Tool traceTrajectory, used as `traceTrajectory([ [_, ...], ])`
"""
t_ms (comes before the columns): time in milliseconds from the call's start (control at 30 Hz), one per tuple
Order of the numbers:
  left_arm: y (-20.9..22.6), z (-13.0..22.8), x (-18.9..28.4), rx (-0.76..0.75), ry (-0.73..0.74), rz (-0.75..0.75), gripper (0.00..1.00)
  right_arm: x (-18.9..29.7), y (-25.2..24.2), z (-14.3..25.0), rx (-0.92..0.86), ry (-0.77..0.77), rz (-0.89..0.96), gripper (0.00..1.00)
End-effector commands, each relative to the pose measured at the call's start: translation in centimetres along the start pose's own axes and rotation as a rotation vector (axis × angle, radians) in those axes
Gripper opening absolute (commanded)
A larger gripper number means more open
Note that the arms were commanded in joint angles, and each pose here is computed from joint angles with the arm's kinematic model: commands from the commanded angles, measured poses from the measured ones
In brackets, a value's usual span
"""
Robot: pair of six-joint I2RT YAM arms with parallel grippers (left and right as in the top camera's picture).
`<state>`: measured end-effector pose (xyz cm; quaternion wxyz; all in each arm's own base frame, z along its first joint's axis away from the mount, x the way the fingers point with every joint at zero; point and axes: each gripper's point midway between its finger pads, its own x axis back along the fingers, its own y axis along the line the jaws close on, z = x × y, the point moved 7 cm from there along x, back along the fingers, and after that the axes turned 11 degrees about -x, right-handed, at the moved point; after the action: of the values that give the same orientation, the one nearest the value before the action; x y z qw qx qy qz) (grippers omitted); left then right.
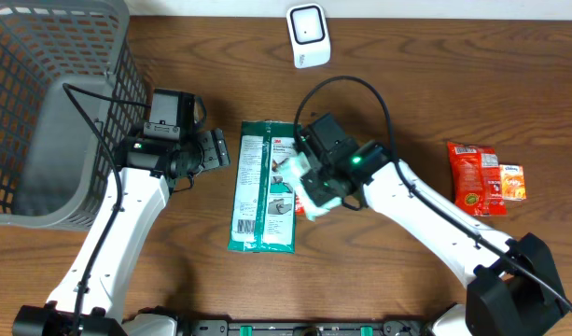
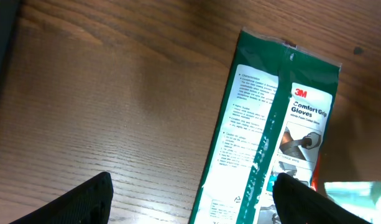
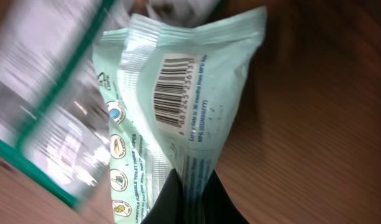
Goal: Scan the item barcode
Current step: 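Grasp the pale green wet-wipes pack and pull it rightward, then turn the wet-wipes pack and set it down right of the gloves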
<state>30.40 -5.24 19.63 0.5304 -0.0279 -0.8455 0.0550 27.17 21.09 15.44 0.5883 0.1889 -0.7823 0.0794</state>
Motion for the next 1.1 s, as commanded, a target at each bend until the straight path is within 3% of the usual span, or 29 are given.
traceTrajectory([
  [0,0.1,-0.4,0.1,-0.014,-0.007,-0.01,0.83,-0.8,-2.2,0.8,0.283,0.078,0.072,0.02],
  [400,0.1,-0.4,0.1,-0.014,-0.007,-0.01,0.83,-3.2,-6.4,1.7,0.404,0.193,0.265,0.09],
  [467,0.1,-0.4,0.1,-0.014,-0.007,-0.01,0.83,-3.3,-6.9,1.4,0.389,0.184,0.268,0.15],
  [567,0.1,-0.4,0.1,-0.014,-0.007,-0.01,0.83,-3.4,-7.4,1.2,0.369,0.173,0.273,0.36],
  [600,0.1,-0.4,0.1,-0.014,-0.007,-0.01,0.83,-3.3,-7.6,1.1,0.364,0.174,0.274,0.62],
  [633,0.1,-0.4,0.1,-0.014,-0.007,-0.01,0.83,-3.3,-7.8,1.1,0.36,0.175,0.277,0.99],
  [800,0.1,-0.4,0.1,-0.014,-0.007,-0.01,0.83,-3.3,-8.2,0.8,0.307,0.155,0.289,0.99],
  [933,0.1,-0.4,0.1,-0.014,-0.007,-0.01,0.83,-3.5,-7.6,0.2,0.106,0.086,0.243,0.96],
  [1000,0.1,-0.4,0.1,-0.014,-0.007,-0.01,0.83,-3.7,-7.0,0.2,0.019,0.08,0.185,0.85],
  [1067,0.1,-0.4,0.1,-0.014,-0.007,-0.01,0.83,-3.7,-6.9,0.2,-0.054,0.076,0.172,0.63],
])
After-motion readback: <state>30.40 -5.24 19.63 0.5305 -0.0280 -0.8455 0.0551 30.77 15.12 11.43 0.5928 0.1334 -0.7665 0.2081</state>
